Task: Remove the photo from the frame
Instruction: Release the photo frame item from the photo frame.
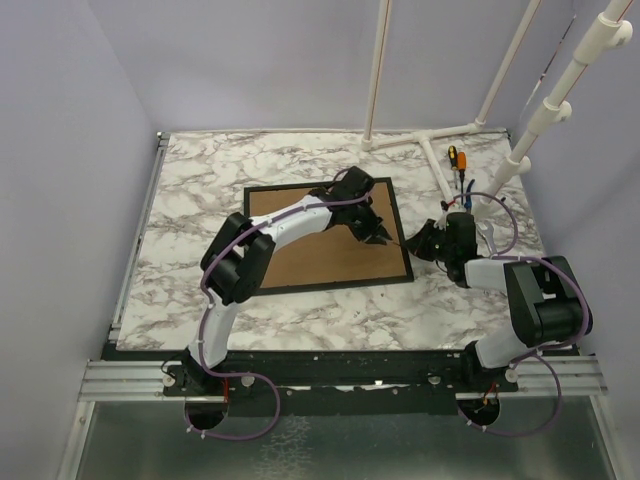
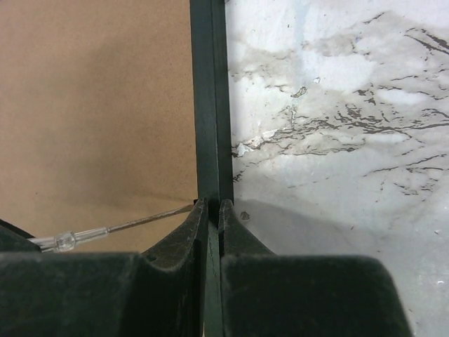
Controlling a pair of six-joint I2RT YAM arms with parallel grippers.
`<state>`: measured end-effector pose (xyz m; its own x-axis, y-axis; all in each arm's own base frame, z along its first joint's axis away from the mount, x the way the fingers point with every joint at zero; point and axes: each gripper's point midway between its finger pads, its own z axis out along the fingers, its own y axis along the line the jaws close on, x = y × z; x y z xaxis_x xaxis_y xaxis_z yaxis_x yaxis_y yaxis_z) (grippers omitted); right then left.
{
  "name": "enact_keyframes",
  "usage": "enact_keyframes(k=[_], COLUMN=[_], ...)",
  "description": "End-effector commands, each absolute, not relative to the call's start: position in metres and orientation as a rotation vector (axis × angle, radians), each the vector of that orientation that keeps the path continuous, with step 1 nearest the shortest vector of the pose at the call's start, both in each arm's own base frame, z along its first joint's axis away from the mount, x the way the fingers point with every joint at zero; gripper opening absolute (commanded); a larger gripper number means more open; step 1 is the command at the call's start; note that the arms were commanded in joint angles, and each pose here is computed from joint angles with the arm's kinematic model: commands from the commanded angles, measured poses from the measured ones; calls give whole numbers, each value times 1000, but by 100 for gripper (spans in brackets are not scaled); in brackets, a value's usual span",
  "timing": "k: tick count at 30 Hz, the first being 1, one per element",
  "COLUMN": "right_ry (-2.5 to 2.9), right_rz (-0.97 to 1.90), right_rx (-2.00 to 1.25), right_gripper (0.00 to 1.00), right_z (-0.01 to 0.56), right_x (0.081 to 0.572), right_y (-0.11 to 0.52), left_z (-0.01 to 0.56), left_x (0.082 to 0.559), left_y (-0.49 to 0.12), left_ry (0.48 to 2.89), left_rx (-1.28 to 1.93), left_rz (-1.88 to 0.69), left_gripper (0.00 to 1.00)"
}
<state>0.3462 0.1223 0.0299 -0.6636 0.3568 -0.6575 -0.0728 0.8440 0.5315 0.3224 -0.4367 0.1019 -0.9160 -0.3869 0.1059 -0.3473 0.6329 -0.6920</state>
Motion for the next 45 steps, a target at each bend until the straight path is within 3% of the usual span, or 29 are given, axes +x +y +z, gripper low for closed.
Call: enact_keyframes(k=[1, 15, 21, 26, 27, 34, 40, 45], right_ry=[2356, 2345, 2280, 2149, 2116, 1923, 1830, 1714], right_rz=[884, 848, 735, 733, 746, 804, 817, 948], right_rx=[69, 64, 123, 143, 136, 170, 317, 295], right_gripper=[7, 7, 10, 16, 19, 81, 99, 100], right_z=[18, 22, 38, 88, 103, 215, 324, 392], right_x=[299, 296, 303, 304, 303, 285, 259, 222], right_y=[172, 171, 154, 148, 149, 142, 123, 125], left_z=[130, 139, 139, 164, 169, 201, 212, 213], left_x=[298, 303, 301, 302, 302, 301, 311, 319], left_y=[-504, -509, -473, -429, -420, -370, -307, -273], left_ry=[2773, 2772, 2759, 2670, 2650, 2533, 2433, 2377], left_rx=[-495, -525, -486, -410, -404, -357, -431, -474], left_rz=[-1383, -1317, -1246, -1216, -1208, -1219, -1151, -1091], left_gripper=[0, 0, 0, 0, 0, 0, 0, 0])
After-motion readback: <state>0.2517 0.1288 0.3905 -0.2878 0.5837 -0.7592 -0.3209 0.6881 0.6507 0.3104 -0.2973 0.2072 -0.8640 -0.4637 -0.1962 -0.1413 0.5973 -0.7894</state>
